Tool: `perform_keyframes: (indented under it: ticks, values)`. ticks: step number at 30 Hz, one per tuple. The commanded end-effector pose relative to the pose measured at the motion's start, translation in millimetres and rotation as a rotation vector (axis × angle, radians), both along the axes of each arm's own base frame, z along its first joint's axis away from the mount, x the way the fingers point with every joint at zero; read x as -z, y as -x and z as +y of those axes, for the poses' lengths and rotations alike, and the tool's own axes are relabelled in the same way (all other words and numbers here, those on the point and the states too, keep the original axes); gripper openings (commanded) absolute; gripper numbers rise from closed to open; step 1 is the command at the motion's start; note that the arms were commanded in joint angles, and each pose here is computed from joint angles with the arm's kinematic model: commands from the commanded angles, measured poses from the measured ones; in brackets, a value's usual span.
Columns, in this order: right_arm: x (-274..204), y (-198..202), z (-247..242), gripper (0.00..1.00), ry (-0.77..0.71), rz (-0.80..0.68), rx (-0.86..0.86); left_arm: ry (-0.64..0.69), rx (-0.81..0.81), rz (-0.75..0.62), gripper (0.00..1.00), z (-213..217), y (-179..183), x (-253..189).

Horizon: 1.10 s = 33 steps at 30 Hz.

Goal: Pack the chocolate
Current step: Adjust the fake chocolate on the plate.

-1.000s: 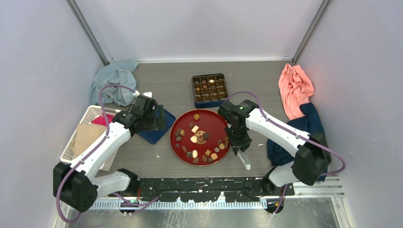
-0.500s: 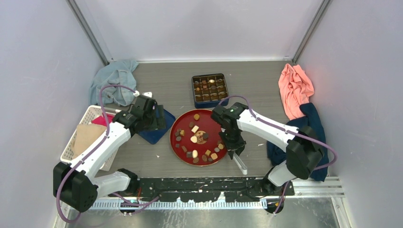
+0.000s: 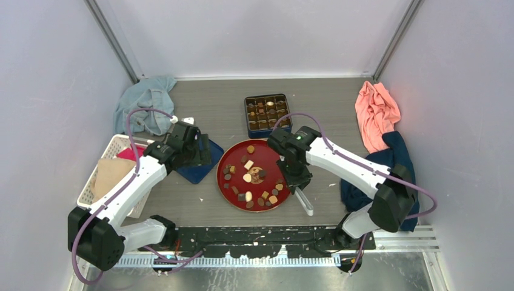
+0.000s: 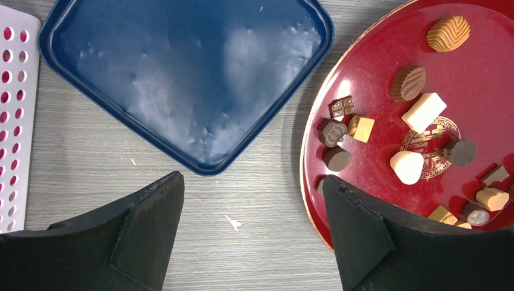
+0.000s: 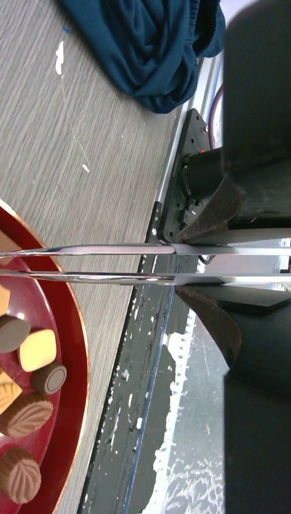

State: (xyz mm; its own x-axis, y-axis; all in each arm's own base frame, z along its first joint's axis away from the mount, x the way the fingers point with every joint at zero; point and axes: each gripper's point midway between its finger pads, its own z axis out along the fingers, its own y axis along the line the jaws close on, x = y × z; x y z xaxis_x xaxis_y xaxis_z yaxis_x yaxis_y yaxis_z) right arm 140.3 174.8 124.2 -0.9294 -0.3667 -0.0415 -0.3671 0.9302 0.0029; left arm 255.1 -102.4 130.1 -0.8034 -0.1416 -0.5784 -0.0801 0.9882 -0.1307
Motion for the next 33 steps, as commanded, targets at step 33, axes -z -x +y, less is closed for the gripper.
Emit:
perform_keyframes:
  ticks: [33]
  values:
    - [27,26,-10,0.25,0.080,0.133,0.003,0.023,0.005,-0.034,0.85,-5,-11,-6]
